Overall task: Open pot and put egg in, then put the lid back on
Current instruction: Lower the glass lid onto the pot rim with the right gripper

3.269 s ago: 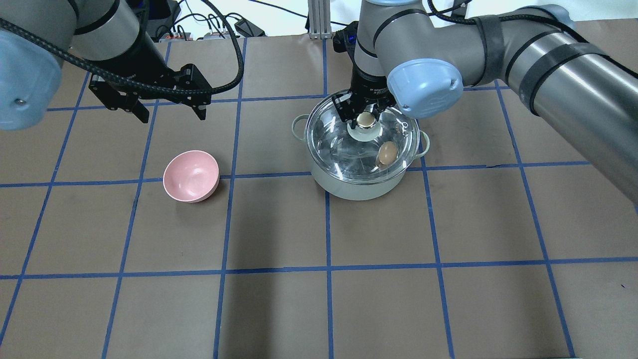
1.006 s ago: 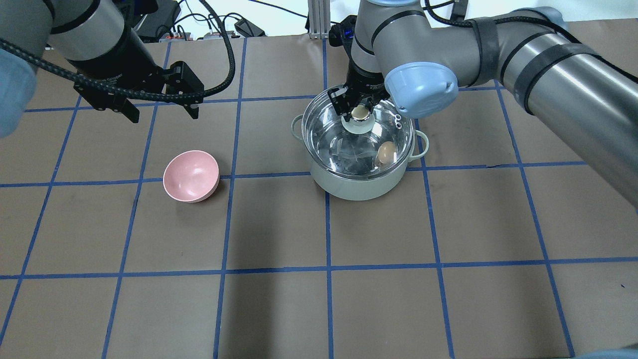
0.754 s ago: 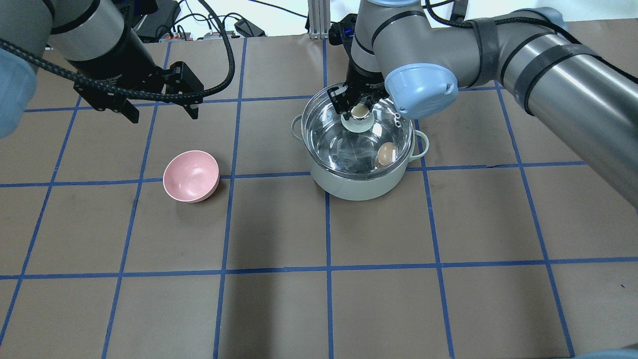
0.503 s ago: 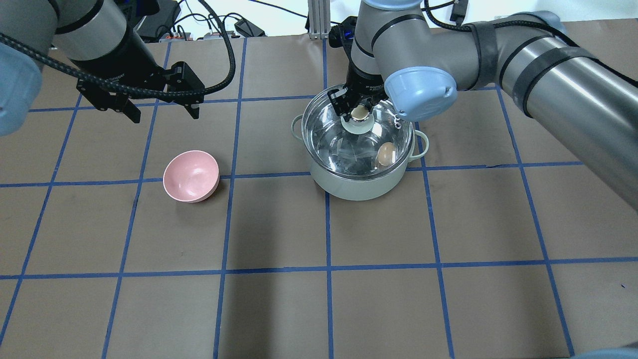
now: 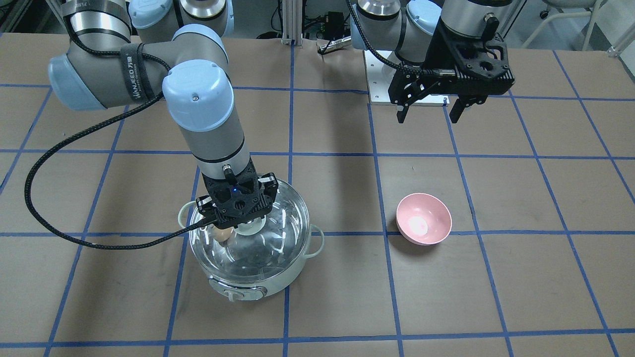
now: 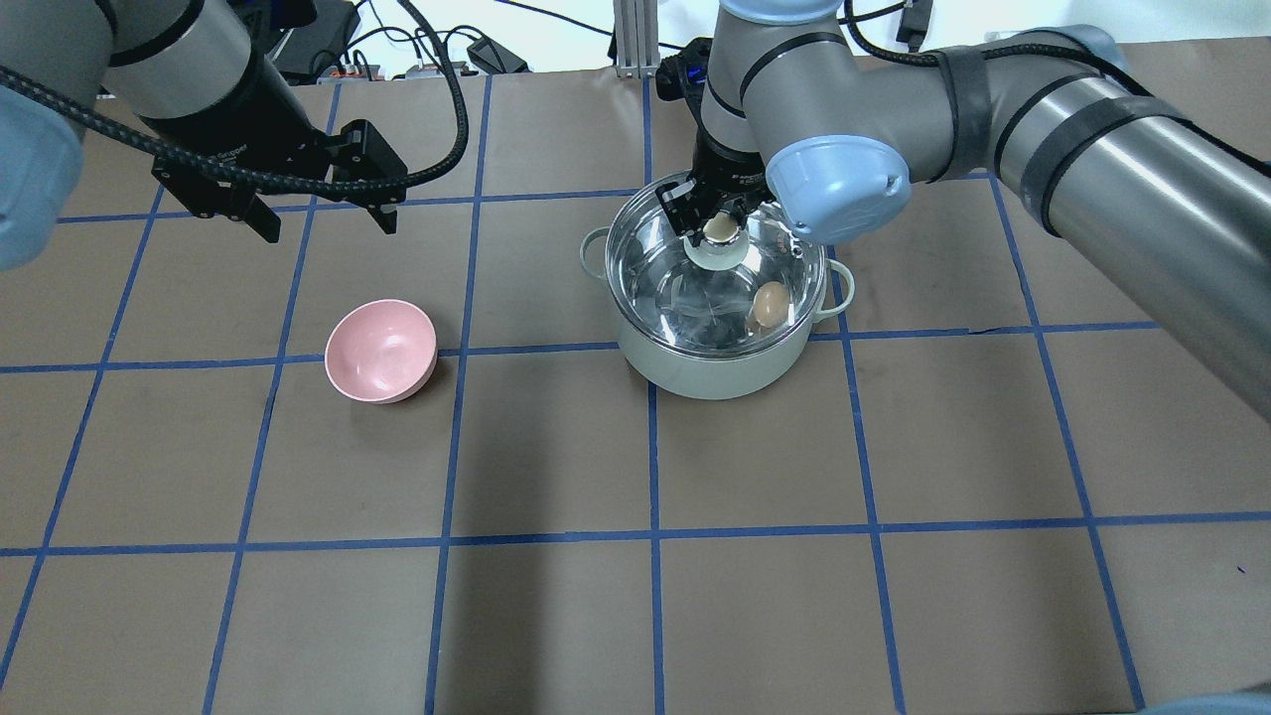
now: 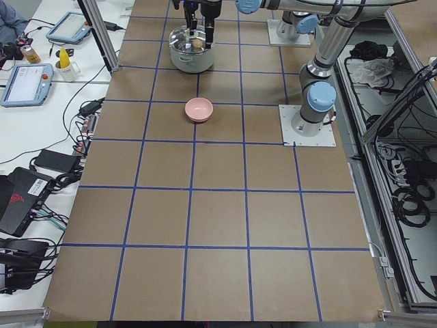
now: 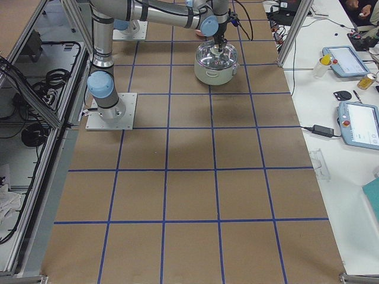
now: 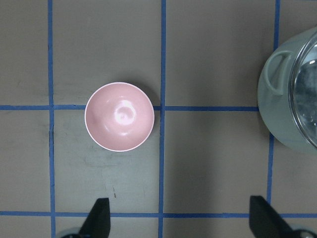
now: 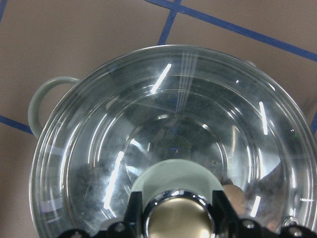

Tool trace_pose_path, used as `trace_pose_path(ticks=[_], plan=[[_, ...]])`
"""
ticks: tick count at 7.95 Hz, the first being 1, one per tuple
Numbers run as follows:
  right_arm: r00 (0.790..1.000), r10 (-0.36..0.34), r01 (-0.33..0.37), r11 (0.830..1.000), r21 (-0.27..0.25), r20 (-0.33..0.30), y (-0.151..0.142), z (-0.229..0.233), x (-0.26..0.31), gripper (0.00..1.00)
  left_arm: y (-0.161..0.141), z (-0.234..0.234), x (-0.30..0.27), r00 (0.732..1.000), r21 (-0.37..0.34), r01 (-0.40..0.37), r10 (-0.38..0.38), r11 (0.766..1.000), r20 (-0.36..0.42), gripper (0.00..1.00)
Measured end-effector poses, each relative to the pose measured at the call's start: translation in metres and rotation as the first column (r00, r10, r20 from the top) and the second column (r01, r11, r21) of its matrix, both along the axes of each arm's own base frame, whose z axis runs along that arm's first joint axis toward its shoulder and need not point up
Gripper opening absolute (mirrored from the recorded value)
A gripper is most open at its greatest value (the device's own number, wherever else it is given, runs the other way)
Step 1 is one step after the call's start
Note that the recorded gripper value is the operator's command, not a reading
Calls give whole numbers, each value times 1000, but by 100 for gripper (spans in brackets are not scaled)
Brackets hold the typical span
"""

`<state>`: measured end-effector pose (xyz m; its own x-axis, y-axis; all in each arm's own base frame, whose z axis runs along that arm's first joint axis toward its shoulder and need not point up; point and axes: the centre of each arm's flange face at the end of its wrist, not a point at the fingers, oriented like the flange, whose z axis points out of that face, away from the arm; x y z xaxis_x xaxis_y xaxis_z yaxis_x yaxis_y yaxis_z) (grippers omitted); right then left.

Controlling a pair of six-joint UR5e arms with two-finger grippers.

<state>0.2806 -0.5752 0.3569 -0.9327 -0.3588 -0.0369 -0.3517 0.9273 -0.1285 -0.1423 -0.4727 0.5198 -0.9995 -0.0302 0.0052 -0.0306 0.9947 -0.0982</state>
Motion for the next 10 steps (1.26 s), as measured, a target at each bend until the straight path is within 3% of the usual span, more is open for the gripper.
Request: trace_pose_path(ticks=[8,10], plan=[[1000,2,-2,1000,25,-8,0,-7,0,0,-6,1,6,1000,2,-10,10,1000,3,100],[1000,3,-3,999,35,-11,1,-8,0,99,-13,-9,5,1000,20,-8,8,1000,-1,100]])
